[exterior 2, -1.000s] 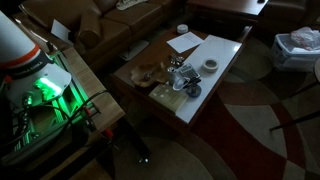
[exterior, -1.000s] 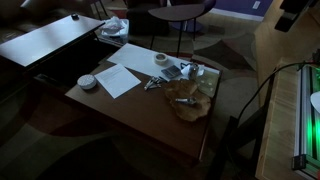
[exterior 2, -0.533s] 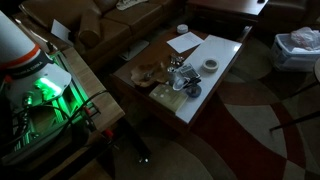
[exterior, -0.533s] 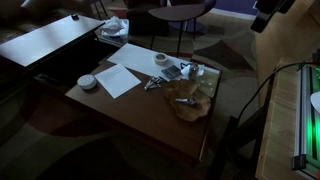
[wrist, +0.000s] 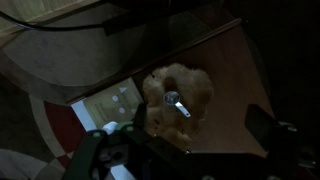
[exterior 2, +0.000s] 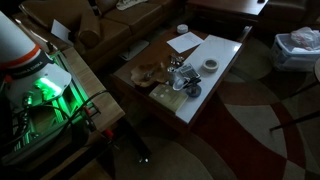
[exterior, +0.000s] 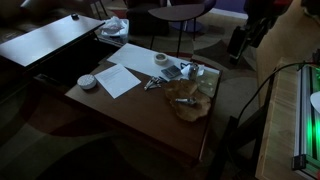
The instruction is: Put the silver measuring spoon from the wooden tray on the table
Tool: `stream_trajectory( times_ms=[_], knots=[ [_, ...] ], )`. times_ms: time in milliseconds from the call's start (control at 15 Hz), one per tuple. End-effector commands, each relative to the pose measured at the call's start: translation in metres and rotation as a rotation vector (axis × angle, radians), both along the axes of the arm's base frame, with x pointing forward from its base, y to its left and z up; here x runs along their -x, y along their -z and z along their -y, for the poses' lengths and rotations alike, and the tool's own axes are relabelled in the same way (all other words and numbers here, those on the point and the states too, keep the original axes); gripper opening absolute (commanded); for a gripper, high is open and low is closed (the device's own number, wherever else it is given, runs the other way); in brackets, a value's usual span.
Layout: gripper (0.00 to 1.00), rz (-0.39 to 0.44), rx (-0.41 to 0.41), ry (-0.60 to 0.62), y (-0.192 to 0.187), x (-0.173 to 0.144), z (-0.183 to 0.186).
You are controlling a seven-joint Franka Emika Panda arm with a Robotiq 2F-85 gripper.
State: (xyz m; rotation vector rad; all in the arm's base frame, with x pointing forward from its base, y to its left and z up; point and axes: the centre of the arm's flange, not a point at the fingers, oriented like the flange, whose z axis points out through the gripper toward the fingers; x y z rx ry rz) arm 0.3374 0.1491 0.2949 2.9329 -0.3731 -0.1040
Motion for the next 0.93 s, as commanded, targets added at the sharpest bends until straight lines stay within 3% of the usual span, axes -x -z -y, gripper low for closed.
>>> stream_trajectory(
  times_ms=[0,267,400,467,800,867],
  knots=[
    [1.0,-0.091,0.044,0.035,0.065,-0.016,0.015],
    [1.0,-0.214,0.113,0.074,0.129,-0.014,0.035],
    [1.0,-0.273,0.154,0.099,0.138,-0.014,0.037],
    [1.0,-0.229,0.122,0.08,0.117,0.003,0.044],
    [1.0,-0.267,0.13,0.098,0.134,-0.006,0.042],
    [1.0,-0.238,0.057,0.087,0.137,-0.007,0.041]
  ],
)
